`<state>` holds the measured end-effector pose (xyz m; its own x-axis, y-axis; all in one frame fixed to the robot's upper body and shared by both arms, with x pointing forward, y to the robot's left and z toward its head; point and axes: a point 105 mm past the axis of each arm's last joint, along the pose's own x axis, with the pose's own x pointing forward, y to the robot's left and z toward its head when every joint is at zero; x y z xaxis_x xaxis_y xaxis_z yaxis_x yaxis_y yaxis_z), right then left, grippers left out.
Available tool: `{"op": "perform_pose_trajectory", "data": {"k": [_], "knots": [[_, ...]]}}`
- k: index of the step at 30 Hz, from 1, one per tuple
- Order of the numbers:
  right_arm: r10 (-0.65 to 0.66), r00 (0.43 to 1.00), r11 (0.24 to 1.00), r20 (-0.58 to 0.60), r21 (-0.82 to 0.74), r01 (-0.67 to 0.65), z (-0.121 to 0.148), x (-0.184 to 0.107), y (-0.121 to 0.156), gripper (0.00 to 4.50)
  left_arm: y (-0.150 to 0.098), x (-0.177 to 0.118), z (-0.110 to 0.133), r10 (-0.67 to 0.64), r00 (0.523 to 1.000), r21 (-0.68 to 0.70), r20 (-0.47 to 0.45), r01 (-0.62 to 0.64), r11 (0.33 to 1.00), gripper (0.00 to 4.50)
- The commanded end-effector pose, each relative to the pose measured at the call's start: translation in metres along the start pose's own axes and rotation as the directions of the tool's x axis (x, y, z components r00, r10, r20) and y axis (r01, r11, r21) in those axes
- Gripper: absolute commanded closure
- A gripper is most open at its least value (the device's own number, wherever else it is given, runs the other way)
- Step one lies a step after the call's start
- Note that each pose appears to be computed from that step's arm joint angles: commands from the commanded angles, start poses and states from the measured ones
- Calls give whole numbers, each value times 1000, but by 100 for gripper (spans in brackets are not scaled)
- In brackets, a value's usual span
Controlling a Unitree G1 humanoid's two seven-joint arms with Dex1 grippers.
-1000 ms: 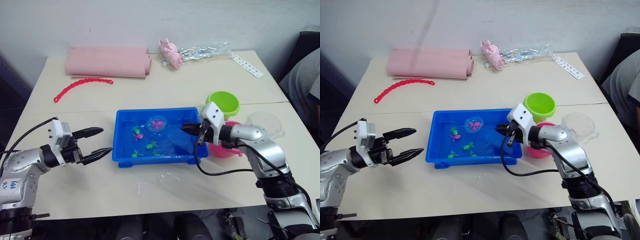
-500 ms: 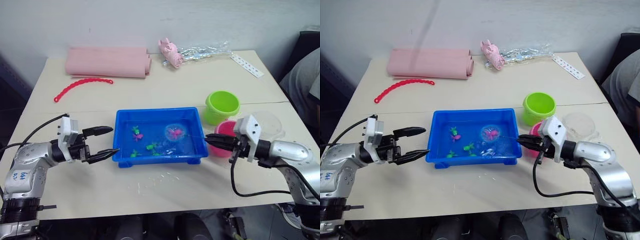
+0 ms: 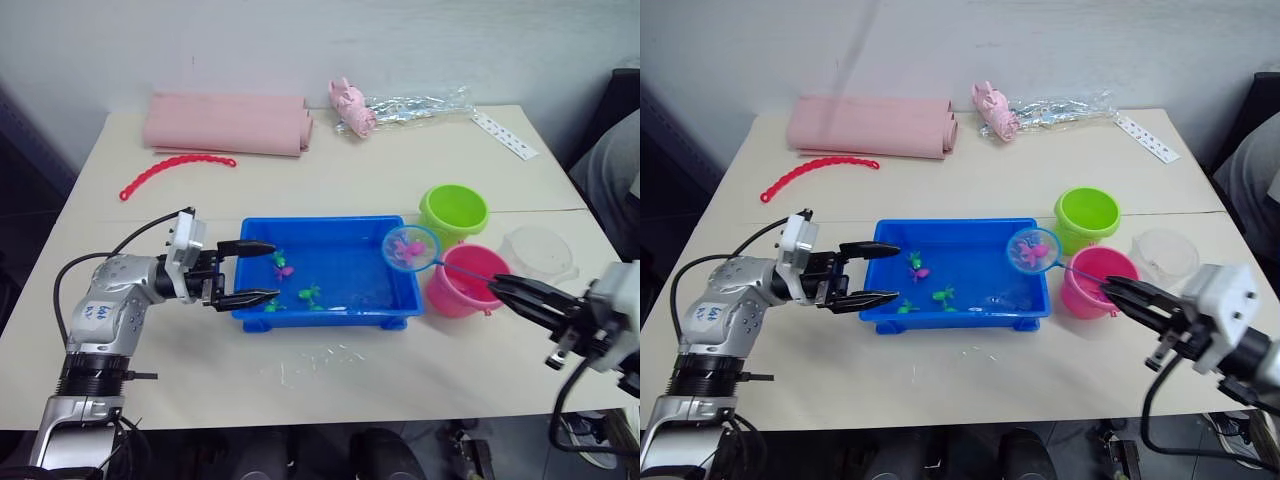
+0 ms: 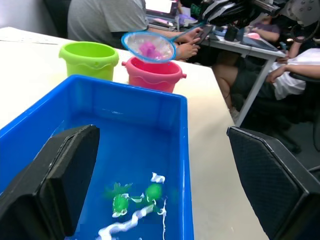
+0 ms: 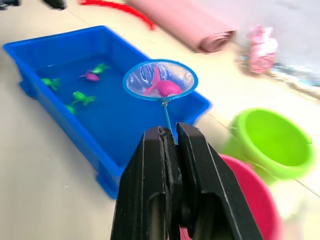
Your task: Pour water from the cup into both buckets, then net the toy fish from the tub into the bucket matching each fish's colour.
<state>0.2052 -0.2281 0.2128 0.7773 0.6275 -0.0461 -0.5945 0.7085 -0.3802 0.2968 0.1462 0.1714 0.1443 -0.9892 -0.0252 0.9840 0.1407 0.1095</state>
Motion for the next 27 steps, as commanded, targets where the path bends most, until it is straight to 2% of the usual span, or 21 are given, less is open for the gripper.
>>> {"op": "perform_pose_trajectory", "data": {"k": [1,5,8,11,14,17,22,25,27], "knots": [[-103,994,993,25,-58,104,15,-20,-4,450,1,8,5,-39,999,11,24,39,999,3],[-150,988,985,-44,-88,146,8,-41,-3,450,2,19,5,-82,996,13,28,81,997,3],[-216,970,966,-108,-171,196,2,-60,-12,450,4,32,9,-118,992,23,43,117,993,3],[-294,943,911,-157,-345,227,-6,-70,-26,450,6,41,12,-142,989,32,52,140,990,3],[-293,940,893,-177,-402,203,-16,-70,-27,450,6,47,15,-157,986,40,58,155,987,3],[-311,925,830,-218,-537,153,-26,-69,-30,450,4,52,19,-163,984,49,70,159,986,3],[-332,917,740,-221,-664,108,-34,-62,-33,450,-2,56,21,-163,983,49,82,159,986,3],[-332,919,737,-212,-666,112,-40,-53,-31,450,-2,57,21,-156,984,45,82,153,987,3],[-289,930,711,-225,-702,51,-44,-45,-24,450,-2,57,21,-150,985,45,82,147,988,3]]}}
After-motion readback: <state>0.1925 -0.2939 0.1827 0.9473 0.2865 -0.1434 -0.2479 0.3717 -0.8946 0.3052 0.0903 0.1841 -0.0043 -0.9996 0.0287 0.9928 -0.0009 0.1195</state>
